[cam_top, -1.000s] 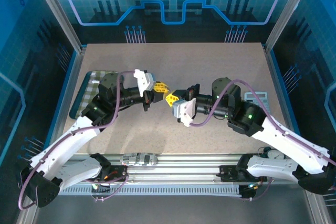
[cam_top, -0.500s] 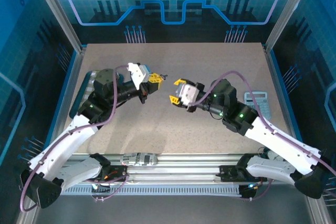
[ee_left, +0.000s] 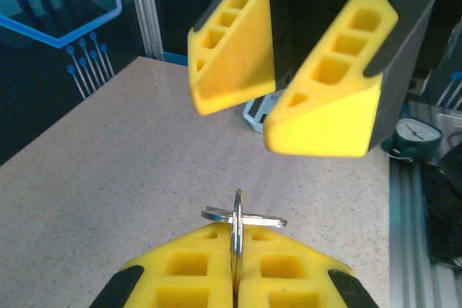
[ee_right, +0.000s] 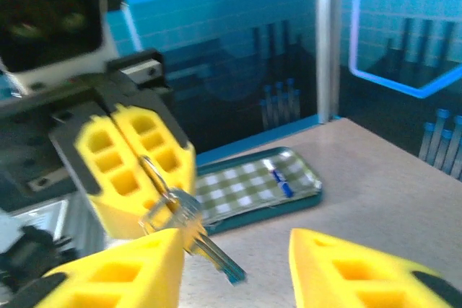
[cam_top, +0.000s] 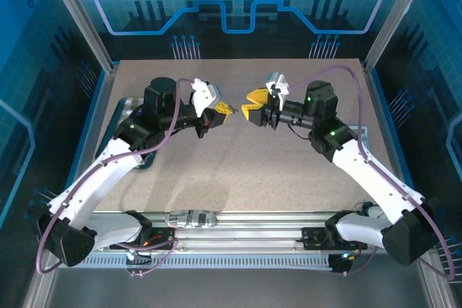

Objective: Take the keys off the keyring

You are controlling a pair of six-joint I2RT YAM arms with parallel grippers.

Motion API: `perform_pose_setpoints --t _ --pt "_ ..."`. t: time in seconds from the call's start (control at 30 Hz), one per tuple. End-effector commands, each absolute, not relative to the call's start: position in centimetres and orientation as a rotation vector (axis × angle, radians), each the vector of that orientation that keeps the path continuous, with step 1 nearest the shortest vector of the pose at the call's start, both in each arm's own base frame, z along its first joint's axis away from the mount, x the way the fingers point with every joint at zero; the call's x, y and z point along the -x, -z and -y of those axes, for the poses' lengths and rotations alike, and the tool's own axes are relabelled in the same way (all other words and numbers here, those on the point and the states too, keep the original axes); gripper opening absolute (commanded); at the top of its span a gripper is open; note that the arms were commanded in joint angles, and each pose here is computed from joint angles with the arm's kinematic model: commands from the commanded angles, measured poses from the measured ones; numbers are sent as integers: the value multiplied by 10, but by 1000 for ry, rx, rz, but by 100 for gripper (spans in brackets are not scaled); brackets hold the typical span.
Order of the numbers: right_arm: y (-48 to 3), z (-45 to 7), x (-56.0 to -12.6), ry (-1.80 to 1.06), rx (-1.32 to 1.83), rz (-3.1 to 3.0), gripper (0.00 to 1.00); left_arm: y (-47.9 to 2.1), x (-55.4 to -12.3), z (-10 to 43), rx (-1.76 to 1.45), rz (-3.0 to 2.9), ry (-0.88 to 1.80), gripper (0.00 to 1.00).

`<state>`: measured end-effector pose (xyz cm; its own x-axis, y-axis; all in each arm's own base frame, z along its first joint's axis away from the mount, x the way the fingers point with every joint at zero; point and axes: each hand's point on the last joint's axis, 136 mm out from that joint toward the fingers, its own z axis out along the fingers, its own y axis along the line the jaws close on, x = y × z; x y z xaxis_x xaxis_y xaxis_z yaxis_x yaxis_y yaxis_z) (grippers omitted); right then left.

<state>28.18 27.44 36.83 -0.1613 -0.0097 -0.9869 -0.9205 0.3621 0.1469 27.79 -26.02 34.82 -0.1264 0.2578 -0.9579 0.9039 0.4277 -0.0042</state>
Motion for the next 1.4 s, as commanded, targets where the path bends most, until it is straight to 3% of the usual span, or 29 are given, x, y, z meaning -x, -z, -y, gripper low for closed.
perform_pose_setpoints --t 0.0,0.2,0.47,0.83,1.23,1.37 --pt "-405 -280 -253 -1233 1012 -1393 39 -351 -263 265 -1108 -1640 850 0" --pt "-409 -289 -238 -1306 1103 -1336 41 -354 -257 268 -1131 -1632 890 0" --pt "-395 -307 -230 -1290 1195 -1391 49 -360 -250 270 -1145 -1601 931 0" --pt "-389 -313 -238 -1306 1183 -1426 45 -368 -242 270 -1151 -1568 952 0" --pt "-391 -315 -237 -1329 1202 -1411 14 -369 -240 271 -1151 -1561 957 0" --pt "-397 -314 -237 -1332 1189 -1391 11 -367 -242 269 -1135 -1563 947 3"
